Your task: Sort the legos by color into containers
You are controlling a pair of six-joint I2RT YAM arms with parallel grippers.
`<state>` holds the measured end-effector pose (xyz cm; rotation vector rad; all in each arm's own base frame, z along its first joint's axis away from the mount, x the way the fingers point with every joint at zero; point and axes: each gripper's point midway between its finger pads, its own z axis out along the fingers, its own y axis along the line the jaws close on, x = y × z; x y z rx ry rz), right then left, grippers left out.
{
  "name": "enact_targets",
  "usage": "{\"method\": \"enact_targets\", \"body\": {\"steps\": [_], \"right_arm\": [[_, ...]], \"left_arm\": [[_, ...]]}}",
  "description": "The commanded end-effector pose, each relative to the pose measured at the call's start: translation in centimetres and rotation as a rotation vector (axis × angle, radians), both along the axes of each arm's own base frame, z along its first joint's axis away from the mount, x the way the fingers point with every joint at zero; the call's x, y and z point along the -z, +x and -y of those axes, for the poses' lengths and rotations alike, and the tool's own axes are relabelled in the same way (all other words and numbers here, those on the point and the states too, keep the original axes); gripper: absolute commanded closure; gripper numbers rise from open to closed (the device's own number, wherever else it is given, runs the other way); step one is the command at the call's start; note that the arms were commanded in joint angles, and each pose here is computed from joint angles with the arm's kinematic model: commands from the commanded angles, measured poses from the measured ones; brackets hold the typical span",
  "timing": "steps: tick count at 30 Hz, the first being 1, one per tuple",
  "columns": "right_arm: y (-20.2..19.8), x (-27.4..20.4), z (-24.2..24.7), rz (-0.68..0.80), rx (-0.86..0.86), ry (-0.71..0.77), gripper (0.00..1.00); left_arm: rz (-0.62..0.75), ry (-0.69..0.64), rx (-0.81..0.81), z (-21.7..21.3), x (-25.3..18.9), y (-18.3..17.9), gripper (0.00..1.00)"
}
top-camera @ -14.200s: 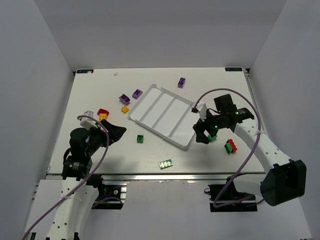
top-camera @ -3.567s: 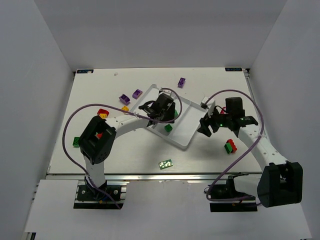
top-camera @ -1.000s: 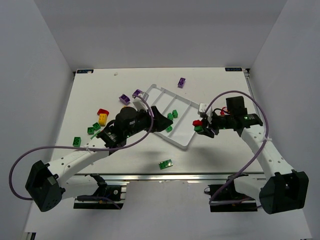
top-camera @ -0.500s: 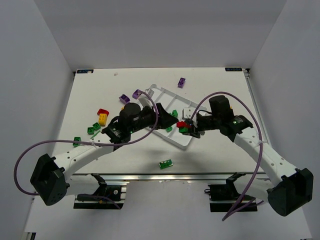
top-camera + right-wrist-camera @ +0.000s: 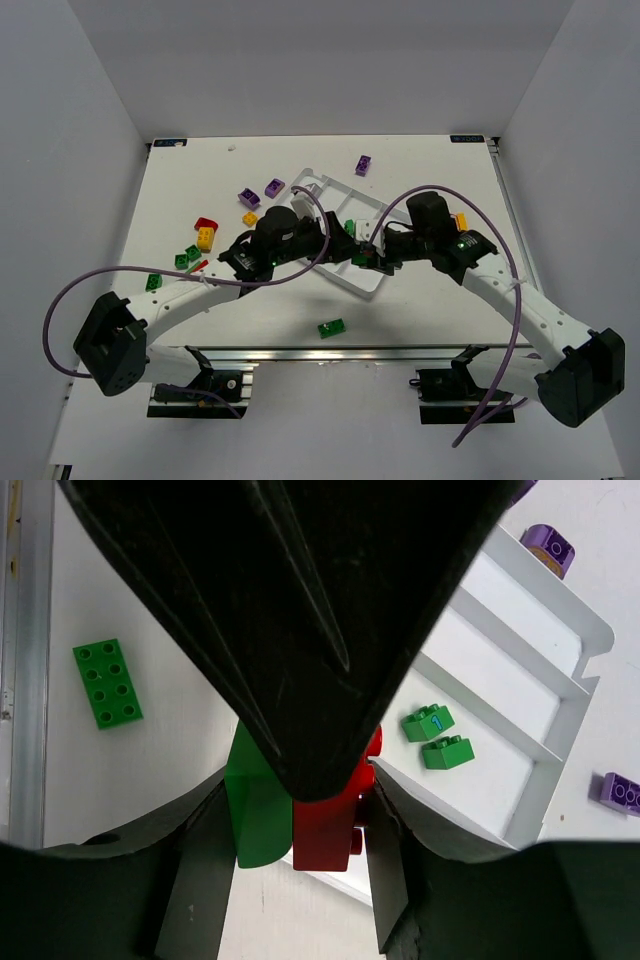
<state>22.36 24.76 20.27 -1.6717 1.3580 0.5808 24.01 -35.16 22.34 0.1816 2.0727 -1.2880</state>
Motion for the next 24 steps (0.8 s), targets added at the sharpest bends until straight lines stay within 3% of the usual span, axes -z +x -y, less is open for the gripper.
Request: {"method": "enact_targets", "body": {"steps": [1, 12, 17, 24], "right_arm": [[1.1, -2.2, -0.9, 0.075, 0.002, 0.036, 0.91], [0.9, -1.7, -1.2, 0.068, -0.004, 0.028, 0.91], [1.0, -1.6, -1.2, 0.070, 0.002, 0.026, 0.90], [1.1, -1.3, -1.3, 0.067, 0.004, 0.022, 0.90]], "left_arm": [[0.036, -0.035, 0.024, 0.7, -2.4, -0.2, 0.17], [0.018, -0.035, 0.053, 1.4, -1.5, -0.4, 0.36], [0.015, -0.034, 0.060, 1.6, -1.4, -0.3, 0.66], [0.011, -0.030, 0.068, 1.9, -1.3, -0.3, 0.83]]}}
